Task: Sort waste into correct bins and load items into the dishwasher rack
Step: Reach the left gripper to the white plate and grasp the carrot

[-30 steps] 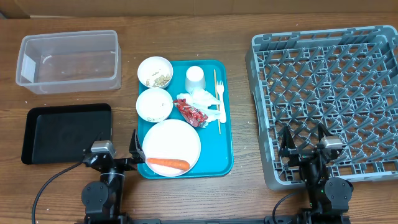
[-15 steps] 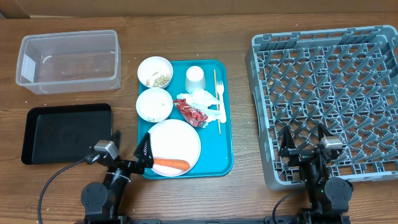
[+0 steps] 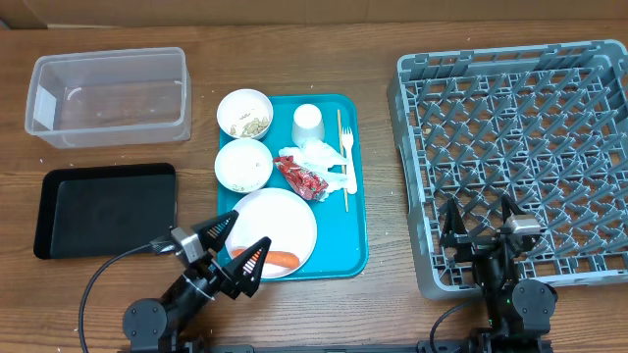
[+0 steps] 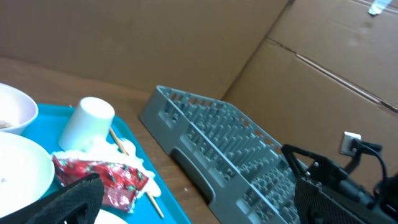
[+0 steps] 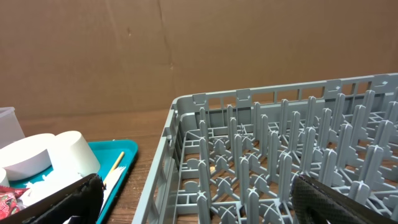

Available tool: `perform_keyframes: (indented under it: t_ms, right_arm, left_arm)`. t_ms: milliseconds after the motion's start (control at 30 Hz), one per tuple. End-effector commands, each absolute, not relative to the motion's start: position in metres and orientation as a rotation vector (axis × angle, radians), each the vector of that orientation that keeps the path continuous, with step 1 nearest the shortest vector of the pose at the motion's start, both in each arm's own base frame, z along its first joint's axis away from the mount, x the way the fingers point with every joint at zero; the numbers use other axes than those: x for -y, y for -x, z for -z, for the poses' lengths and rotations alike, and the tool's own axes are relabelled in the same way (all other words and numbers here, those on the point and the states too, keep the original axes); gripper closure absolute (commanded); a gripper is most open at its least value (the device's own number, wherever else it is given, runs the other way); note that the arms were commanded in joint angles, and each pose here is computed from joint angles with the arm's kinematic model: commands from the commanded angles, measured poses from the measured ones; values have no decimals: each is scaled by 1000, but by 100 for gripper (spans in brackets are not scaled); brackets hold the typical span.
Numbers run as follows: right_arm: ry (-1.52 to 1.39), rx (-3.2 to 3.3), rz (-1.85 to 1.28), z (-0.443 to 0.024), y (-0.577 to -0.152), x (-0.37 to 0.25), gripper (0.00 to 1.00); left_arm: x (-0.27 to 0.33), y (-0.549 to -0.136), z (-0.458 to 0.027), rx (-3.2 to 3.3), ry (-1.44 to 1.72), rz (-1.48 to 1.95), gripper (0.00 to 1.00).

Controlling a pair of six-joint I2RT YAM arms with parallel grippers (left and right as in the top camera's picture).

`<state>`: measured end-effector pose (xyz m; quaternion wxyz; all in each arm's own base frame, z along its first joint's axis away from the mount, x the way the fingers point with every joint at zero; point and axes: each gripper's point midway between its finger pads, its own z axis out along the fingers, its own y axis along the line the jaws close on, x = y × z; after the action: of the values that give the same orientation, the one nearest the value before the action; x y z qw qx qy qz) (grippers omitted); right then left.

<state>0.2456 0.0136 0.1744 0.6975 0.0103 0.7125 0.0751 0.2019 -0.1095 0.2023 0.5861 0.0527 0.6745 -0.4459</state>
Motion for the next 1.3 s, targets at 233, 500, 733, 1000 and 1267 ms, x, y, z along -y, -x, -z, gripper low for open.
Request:
perform_keyframes:
  t_ms: [233,500,733,1000,1267]
  right_arm:
    - [-31,-1589,-163,-172,-246,-12,0]
    - [-31,-1589,-163,-172,-246,-12,0]
    - [-31,-1589,-162,-172,-246,-12,0]
    - [-31,-1589,-163,-172,-246,-12,0]
    - [-31,-1589,-162,-172,-246,-12,0]
  left_arm:
    - [102,-192,-248,-1704,-57,959,0]
    - [98,-204,-256,-2050,4,911,0]
    - [122,-213,-277,-2168,-29,1141,0]
    - [114,-223,-247,-2317,188,1111,0]
    - [98,-220,-208,-2469,443,797,0]
